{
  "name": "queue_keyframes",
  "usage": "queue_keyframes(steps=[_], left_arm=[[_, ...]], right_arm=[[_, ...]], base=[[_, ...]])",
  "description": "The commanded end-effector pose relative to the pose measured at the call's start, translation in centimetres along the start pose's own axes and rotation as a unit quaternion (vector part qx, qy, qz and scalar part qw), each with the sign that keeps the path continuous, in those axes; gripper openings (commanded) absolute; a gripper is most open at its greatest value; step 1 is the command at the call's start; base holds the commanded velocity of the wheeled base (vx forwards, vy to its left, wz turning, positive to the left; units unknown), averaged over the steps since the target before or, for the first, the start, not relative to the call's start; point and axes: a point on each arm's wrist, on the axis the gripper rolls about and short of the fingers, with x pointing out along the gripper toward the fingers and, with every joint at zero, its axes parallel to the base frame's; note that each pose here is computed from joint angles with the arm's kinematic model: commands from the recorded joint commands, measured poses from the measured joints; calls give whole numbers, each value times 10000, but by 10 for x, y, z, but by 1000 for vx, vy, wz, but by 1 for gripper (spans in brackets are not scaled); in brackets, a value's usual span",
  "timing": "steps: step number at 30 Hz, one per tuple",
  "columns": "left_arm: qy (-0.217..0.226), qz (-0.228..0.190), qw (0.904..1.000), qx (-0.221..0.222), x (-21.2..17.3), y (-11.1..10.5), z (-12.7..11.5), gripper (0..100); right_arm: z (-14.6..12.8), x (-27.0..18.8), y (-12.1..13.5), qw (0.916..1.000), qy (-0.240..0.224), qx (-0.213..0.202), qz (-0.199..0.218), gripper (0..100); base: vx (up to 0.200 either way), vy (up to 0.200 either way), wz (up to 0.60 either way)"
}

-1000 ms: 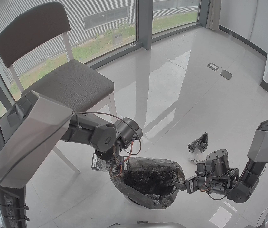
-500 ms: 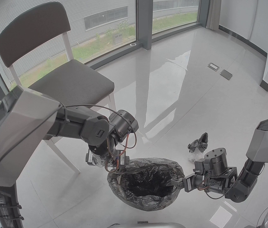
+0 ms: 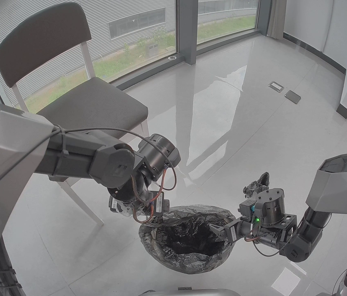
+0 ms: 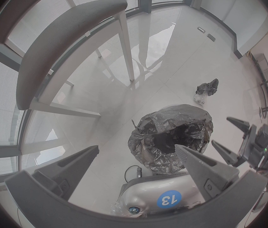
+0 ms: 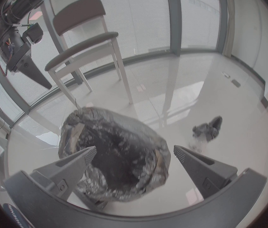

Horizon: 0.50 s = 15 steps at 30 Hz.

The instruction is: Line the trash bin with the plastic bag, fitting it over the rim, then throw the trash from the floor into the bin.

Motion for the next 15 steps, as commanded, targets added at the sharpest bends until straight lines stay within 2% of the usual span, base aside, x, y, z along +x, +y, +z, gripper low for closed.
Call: queue_keyframes(steps=[1, 6, 15], left_arm=[[-110, -123, 9998, 67, -24, 5, -11, 100], [-178, -118, 9997, 144, -33, 4, -19, 100], [-238, -179, 9994, 168, -43, 3, -22, 100]], right_arm=[[-16, 23, 0, 9994, -13, -316, 112, 100], [-22, 28, 1, 9985, -49, -377, 389, 100], [-20, 41, -6, 9984, -181, -392, 361, 100]], base=[[0, 0, 0], [0, 0, 0], [0, 0, 0]])
